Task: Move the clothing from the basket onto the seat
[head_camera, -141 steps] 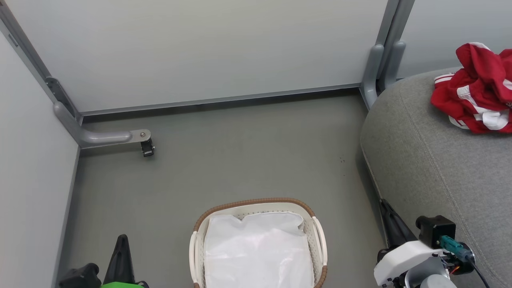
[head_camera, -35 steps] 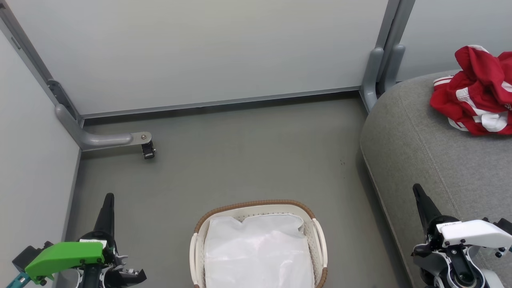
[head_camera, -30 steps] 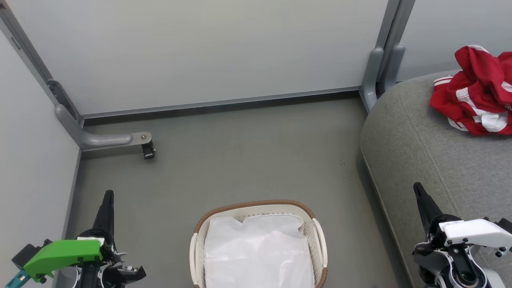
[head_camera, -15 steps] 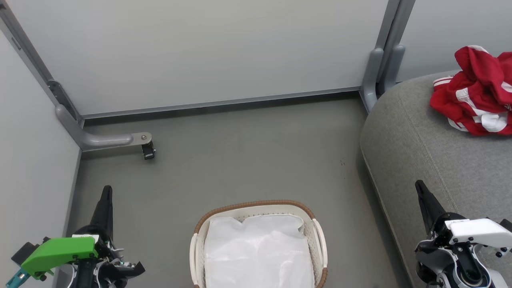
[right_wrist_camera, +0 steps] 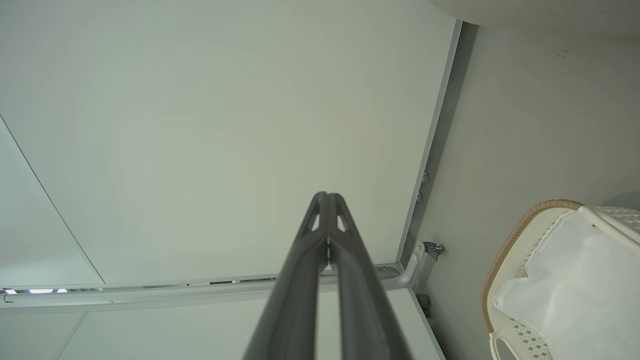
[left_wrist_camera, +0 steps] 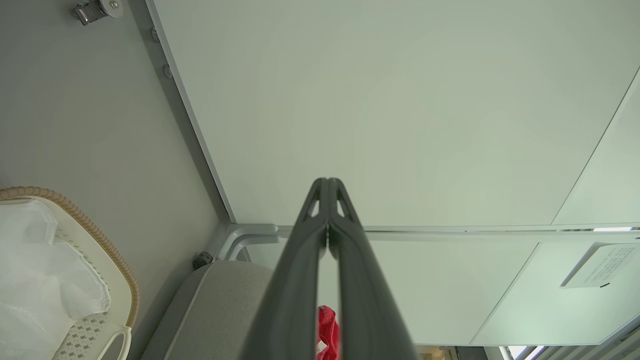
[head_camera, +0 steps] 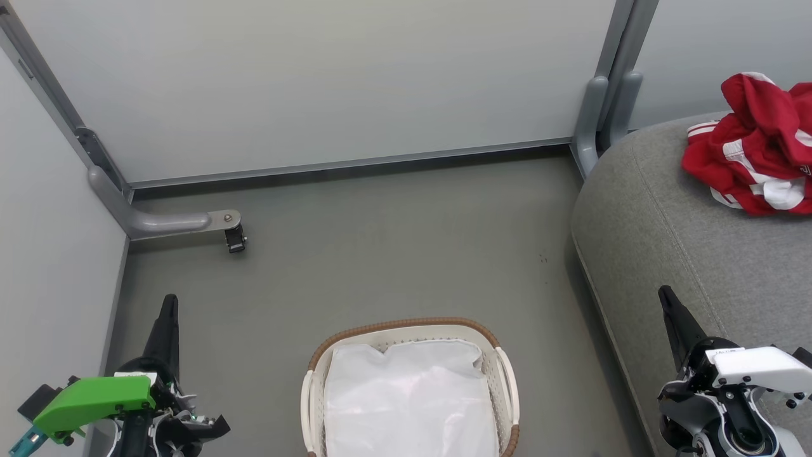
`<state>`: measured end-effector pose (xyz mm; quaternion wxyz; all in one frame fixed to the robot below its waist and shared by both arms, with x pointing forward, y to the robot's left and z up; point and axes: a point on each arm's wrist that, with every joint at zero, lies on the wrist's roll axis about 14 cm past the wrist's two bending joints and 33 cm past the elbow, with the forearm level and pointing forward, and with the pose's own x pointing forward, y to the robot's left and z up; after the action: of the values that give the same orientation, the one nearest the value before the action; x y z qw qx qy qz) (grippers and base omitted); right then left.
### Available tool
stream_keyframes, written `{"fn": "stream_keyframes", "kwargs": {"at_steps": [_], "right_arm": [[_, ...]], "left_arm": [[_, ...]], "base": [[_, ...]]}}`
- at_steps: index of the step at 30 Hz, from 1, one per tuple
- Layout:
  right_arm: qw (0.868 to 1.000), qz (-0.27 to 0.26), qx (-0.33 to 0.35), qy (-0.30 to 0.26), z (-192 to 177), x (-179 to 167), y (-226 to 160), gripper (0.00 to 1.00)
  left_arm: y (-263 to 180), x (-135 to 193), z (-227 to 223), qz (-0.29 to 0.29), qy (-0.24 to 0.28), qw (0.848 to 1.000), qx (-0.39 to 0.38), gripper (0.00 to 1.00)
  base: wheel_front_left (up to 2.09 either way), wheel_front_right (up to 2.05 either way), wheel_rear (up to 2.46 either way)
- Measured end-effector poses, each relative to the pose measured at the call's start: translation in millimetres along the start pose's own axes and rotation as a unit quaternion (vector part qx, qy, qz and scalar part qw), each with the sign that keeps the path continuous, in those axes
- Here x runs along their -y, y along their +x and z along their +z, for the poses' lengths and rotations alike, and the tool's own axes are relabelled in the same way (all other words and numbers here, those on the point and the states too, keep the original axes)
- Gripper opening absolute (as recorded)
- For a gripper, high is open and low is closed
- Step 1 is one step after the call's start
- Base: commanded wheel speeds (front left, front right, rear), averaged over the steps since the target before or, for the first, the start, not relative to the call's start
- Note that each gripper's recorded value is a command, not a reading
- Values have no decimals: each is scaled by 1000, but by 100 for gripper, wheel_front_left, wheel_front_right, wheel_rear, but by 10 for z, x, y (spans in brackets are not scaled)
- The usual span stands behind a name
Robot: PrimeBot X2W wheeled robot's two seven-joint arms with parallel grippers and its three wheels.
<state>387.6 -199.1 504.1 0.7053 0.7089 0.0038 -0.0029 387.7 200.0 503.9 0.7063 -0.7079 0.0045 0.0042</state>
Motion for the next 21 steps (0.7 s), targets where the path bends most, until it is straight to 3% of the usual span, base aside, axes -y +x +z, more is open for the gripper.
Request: {"fn": "stream_keyframes", "kwargs": {"at_steps": [21], "right_arm": [[1000,0,0,0,0,0,0,0]], "left_arm": [[0,1,-1,0,0,1000,0,0]], "base": [[0,0,0]]}}
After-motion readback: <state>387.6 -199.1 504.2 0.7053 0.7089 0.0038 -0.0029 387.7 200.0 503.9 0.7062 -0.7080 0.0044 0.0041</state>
